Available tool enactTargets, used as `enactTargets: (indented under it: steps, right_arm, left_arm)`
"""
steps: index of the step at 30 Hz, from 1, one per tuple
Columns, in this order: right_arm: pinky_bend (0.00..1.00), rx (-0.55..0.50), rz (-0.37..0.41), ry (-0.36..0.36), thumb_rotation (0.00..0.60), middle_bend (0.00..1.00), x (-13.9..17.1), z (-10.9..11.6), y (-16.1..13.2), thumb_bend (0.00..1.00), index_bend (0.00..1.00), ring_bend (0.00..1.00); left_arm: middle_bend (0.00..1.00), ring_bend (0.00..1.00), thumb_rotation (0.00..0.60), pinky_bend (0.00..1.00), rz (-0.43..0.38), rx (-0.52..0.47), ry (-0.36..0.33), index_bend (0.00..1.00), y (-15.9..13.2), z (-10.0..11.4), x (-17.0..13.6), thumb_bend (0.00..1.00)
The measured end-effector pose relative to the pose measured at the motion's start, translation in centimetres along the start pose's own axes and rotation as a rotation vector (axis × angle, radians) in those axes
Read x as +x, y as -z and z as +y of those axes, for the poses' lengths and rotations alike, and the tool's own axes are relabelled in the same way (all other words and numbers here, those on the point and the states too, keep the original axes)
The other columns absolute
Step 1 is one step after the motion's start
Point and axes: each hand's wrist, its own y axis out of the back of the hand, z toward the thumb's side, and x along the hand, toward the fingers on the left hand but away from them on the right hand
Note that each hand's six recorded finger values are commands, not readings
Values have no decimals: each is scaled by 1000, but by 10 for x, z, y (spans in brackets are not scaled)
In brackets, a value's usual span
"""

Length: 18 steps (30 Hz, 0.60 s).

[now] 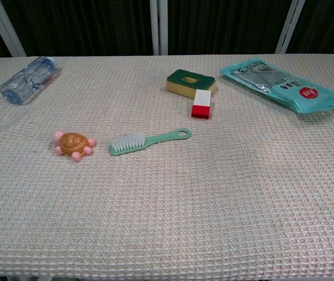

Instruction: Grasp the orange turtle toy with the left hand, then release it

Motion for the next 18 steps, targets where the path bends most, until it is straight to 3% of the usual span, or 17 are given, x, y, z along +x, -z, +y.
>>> enactTargets:
  steps: [11,18]
  right_arm:
    - [0,1,-2,4,600,0,0,1,1,122,0,0]
    - [0,2,-4,15,600,0,-3,4,0,122,0,0]
  left_arm:
    - [105,0,600,75,-15,-1,-2,192,-3,1,1,156]
    - [105,0,600,92,-105,-30,2,206,-27,6,23,170]
